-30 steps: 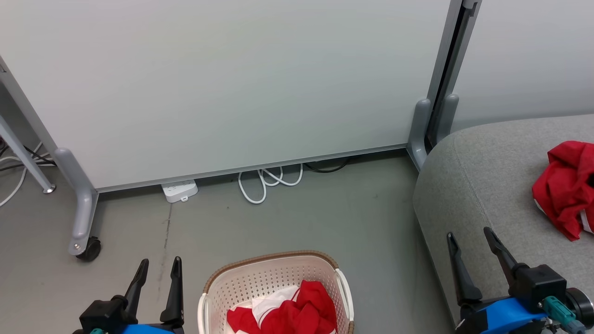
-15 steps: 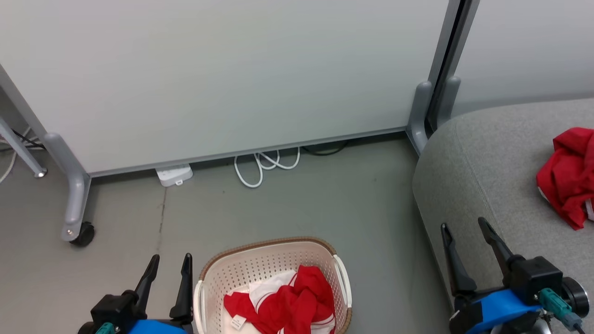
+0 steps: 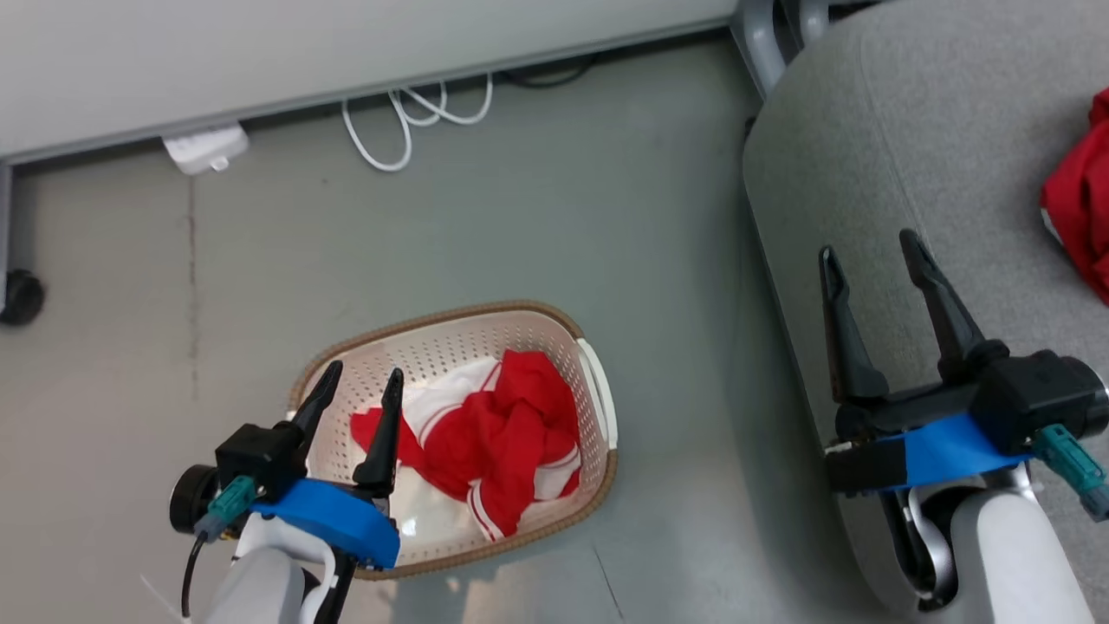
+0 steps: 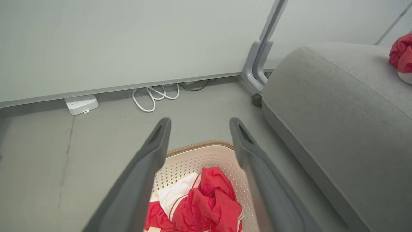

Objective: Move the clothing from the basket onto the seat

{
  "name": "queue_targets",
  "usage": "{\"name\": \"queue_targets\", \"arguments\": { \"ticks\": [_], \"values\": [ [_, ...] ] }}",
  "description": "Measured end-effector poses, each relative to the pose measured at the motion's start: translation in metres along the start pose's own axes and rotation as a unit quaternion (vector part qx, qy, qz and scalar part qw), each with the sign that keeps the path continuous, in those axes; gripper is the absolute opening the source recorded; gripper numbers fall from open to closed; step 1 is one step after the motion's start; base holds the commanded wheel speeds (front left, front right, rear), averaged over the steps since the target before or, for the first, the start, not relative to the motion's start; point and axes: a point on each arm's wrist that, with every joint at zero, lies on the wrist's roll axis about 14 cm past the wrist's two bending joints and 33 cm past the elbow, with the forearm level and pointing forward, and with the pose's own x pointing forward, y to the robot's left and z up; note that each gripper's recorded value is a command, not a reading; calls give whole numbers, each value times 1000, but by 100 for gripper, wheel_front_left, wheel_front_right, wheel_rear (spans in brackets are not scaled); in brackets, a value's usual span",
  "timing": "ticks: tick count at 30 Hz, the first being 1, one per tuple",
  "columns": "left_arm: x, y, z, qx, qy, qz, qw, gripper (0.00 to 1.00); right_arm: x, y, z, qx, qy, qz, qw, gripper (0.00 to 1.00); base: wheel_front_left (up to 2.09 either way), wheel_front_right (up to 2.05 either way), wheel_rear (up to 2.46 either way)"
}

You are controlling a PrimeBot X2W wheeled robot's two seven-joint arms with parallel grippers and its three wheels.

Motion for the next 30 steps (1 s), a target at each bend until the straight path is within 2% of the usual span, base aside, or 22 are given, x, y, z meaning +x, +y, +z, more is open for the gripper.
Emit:
{"name": "queue_targets", "arguments": {
  "ticks": [9, 20, 22, 23, 30],
  "values": [
    [52, -21, -97, 9, 128, -77, 989, 100, 27, -15, -49, -3, 36, -11, 999, 100, 0, 0, 0],
    [85, -55, -198, 34, 252, -174, 951, 100, 17, -40, -109, 6, 98, -41, 994, 100, 0, 0, 0],
    [86, -60, -215, 38, 272, -187, 943, 100, 14, -43, -117, 7, 109, -45, 993, 100, 0, 0, 0],
    [86, -62, -231, 50, 294, -201, 933, 100, 13, -45, -122, 8, 113, -48, 992, 100, 0, 0, 0],
    [91, -54, -271, 86, 345, -194, 914, 100, 11, -48, -139, 9, 132, -49, 990, 100, 0, 0, 0]
  ]
}}
